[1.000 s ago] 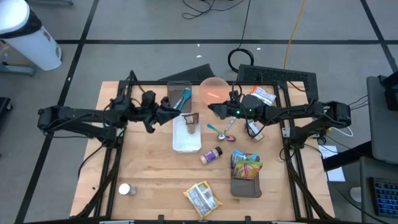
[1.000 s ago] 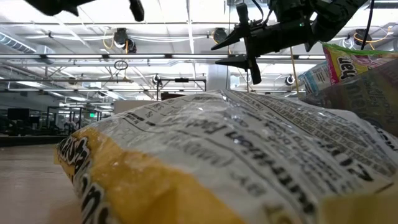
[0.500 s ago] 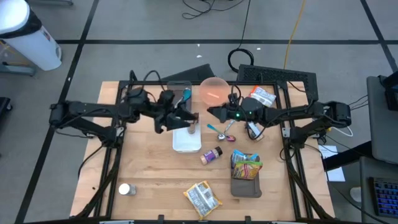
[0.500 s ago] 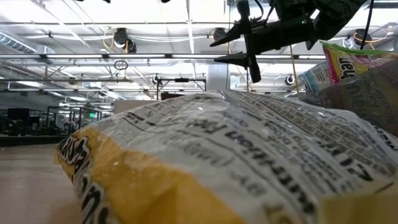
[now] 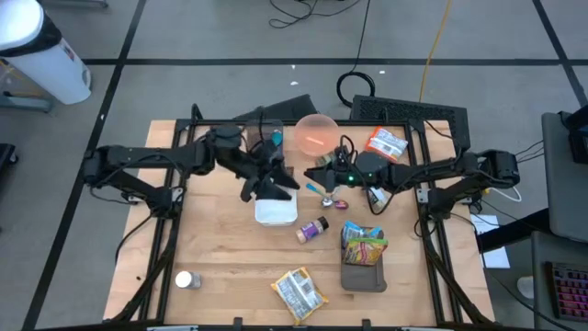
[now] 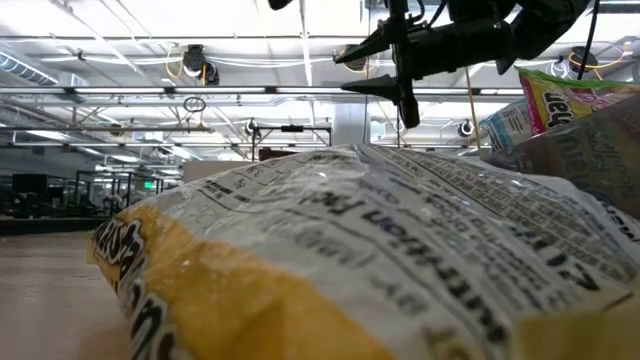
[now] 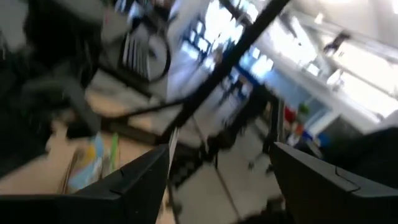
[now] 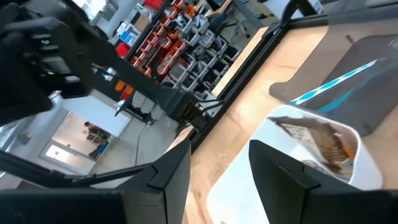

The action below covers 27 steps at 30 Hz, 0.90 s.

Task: Pick & Place Food Item
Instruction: Put the purple spoon into the top black transparent bin

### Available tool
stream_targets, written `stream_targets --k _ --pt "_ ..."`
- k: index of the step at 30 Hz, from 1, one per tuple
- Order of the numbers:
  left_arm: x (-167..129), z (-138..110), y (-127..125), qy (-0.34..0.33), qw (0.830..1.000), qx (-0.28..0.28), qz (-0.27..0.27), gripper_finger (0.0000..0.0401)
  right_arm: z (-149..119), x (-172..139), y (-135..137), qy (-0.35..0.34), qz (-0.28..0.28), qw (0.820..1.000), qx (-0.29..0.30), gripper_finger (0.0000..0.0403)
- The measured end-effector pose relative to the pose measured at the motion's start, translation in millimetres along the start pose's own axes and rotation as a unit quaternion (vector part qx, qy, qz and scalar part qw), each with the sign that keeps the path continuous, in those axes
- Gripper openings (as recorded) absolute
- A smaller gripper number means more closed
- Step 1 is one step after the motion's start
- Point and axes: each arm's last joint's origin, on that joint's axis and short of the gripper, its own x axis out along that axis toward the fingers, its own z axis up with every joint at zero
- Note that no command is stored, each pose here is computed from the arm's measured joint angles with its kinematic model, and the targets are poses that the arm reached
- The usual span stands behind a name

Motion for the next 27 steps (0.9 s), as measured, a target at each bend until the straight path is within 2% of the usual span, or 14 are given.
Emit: stream_targets --k 9,16,22,27 --pt "-3 -5 -21 0.151 0.986 -0.018 0.064 0.0259 -4 0 3 0.007 0.006 1.000 -0.011 0.0155" --pt "-3 -13 -34 0.197 0.974 -0.051 0.100 0.0257 -4 0 4 0.007 0.012 1.000 -0.011 0.0155" --pt "2 -23 -42 0.218 0.969 -0.045 0.105 0.0257 2 -2 20 0.013 0.125 0.992 -0.025 0.0155" --pt "-1 -27 -40 0.237 0.962 -0.052 0.126 0.0257 10 -7 35 -0.044 0.195 0.979 -0.026 0.0161"
